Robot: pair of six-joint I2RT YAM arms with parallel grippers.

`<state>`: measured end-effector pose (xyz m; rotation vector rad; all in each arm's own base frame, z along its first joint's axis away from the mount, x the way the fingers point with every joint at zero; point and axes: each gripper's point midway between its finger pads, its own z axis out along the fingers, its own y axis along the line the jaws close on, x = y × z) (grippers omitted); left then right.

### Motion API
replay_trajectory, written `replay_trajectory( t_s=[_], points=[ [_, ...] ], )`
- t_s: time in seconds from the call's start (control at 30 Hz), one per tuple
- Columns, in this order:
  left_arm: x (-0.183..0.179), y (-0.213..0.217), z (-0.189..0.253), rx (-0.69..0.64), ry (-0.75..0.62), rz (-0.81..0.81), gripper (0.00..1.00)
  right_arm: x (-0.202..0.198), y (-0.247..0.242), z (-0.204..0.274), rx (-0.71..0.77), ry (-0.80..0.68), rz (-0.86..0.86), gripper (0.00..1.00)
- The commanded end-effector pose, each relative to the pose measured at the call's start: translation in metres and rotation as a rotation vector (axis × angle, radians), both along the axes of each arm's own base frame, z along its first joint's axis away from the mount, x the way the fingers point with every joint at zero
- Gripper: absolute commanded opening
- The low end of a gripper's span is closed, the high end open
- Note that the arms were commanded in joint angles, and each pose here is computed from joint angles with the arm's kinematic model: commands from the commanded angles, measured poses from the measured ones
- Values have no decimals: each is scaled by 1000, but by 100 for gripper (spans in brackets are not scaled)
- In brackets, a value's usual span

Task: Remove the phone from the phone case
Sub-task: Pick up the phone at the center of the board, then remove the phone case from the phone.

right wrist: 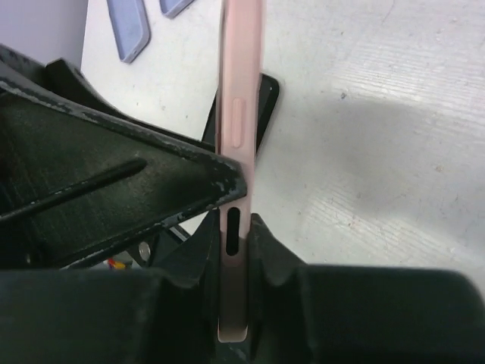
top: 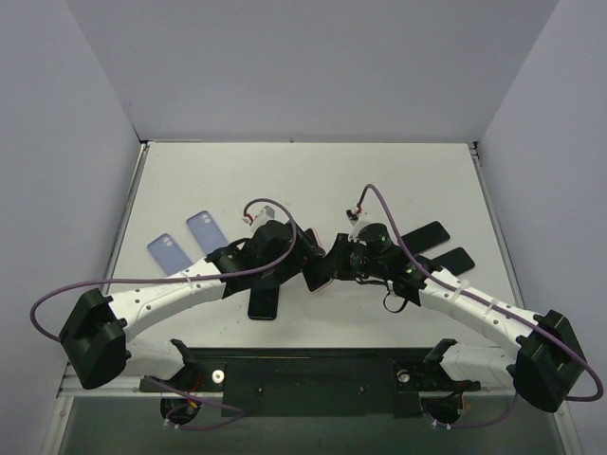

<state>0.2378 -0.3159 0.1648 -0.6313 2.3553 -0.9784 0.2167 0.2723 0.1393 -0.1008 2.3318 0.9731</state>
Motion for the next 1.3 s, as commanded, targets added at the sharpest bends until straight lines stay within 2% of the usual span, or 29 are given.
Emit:
replay_trajectory(
  t_s=[0.0, 0.03, 0.07, 0.1, 0.23, 0.3, 0.33, 0.37, 0.4, 0.43, 0.57, 0.77, 0.83, 0.9, 0.97, 1.07, 1.1, 1.13, 1.17, 1.2, 1.23, 1.27],
  points=[
    [17, -12, 80, -122, -167, 25, 24, 9, 11, 30, 64, -83, 12, 0],
    [17, -10, 85, -111, -177, 25, 49, 4, 15, 33, 94, -84, 40, 0],
    [18, -3, 94, -96, -210, 31, 57, 3, 15, 42, 123, -101, 42, 0],
    [20, 4, 99, -73, -230, 52, 80, 2, 15, 45, 156, -102, 35, 0],
    [21, 40, 131, -44, -341, 102, 82, -3, 12, 74, 322, -113, 13, 0],
    [14, 61, 149, -73, -414, 135, 84, -4, 9, 85, 392, -100, 9, 0],
    [13, 65, 161, -119, -457, 151, 84, -5, 10, 97, 453, -104, 9, 0],
    [9, 74, 152, -126, -478, 151, 84, -5, 7, 101, 486, -99, 15, 0],
    [8, 74, 166, -205, -536, 155, 84, -4, 8, 115, 553, -101, 13, 0],
    [1, 79, 159, -246, -542, 148, 84, -6, 7, 122, 586, -102, 35, 0],
    [-13, 78, 171, -454, -654, 87, 83, -19, 9, 156, 692, -122, 109, 0],
    [-20, 49, 171, -447, -640, -85, 82, -34, 9, 185, 761, -151, 177, 0],
    [-21, 40, 176, -486, -643, -119, 82, -38, 11, 193, 792, -160, 195, 0],
    [-28, 27, 186, -545, -665, -193, 81, -42, 14, 201, 815, -169, 213, 0],
    [-32, 17, 192, -580, -664, -248, 75, -47, 18, 206, 822, -172, 238, 0],
    [-39, 1, 201, -609, -652, -347, 51, -52, 22, 207, 809, -174, 265, 0],
    [-37, -3, 199, -604, -643, -361, 45, -50, 23, 197, 763, -166, 259, 0],
    [-40, -4, 204, -611, -650, -390, 34, -51, 24, 195, 733, -163, 266, 0],
    [-39, -5, 206, -610, -653, -400, 29, -52, 22, 183, 666, -167, 274, 0],
    [-37, -2, 205, -606, -654, -412, 20, -56, 22, 182, 639, -164, 296, 3],
    [-36, 0, 208, -609, -660, -419, 8, -63, 18, 173, 586, -168, 326, 11],
    [-37, 3, 210, -615, -659, -445, 4, -65, 16, 174, 570, -181, 338, 18]
  ],
)
